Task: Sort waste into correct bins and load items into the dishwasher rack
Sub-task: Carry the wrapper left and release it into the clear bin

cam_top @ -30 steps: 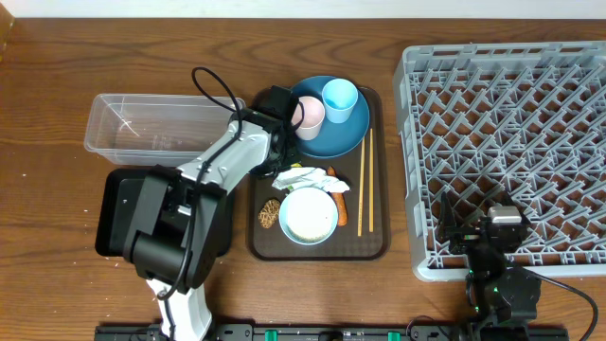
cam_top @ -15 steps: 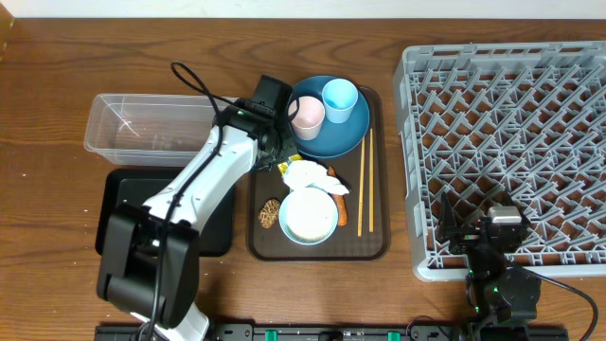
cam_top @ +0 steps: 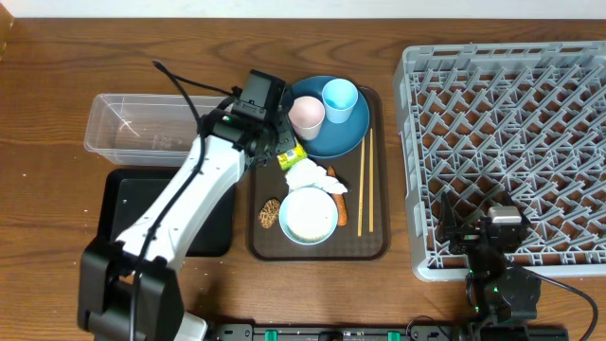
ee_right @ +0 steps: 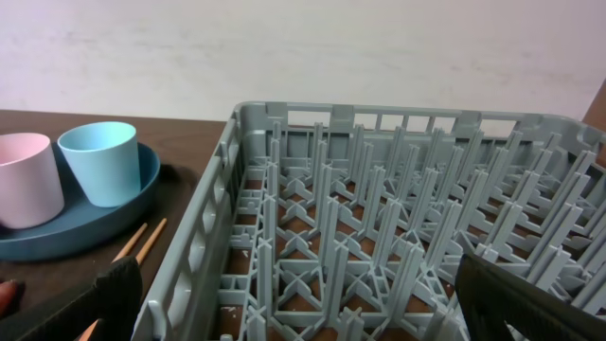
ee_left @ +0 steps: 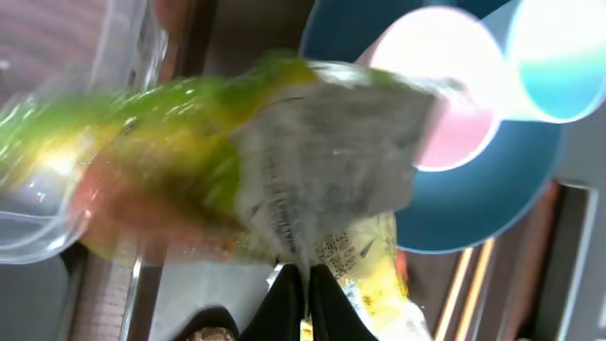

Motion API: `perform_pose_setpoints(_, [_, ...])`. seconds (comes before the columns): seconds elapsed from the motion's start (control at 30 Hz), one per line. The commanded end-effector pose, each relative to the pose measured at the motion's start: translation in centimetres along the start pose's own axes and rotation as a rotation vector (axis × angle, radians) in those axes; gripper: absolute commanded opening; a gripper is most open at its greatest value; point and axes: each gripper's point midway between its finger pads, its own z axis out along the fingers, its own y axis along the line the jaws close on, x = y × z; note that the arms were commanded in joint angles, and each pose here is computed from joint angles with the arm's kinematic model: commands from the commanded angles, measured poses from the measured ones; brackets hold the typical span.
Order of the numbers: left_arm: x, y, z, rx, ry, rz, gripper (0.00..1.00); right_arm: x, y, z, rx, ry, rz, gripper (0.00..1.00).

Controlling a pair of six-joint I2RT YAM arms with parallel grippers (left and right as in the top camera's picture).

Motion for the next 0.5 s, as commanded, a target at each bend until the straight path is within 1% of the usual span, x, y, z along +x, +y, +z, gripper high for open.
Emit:
perform_pose_setpoints(0.0, [-1.9,1.3,-1.5,-0.035,-0.092,0.01,0.06,0.1,-0.1,0.0,0.003,0.002,-0.008,0.99])
perform_pose_setpoints(0.17, [-5.0,3.9,-2.7,-0.045,-0.169,-0.083,0.06,0.1,-0.1,0.0,0.003,0.002,-0.007,0.99])
perform_pose_setpoints(0.33, [-8.1,7.8,-3.4,-0.074,-0.238,-0.195,0.06,0.1,-0.1,0.0,0.003,0.002,-0.008,0.99])
perform_pose_setpoints(0.47, [-10.3,11.2,-4.0,-0.095,-0.295,-0.312,0.06,0.1,-0.1,0.0,0.003,0.002,-0.008,0.99])
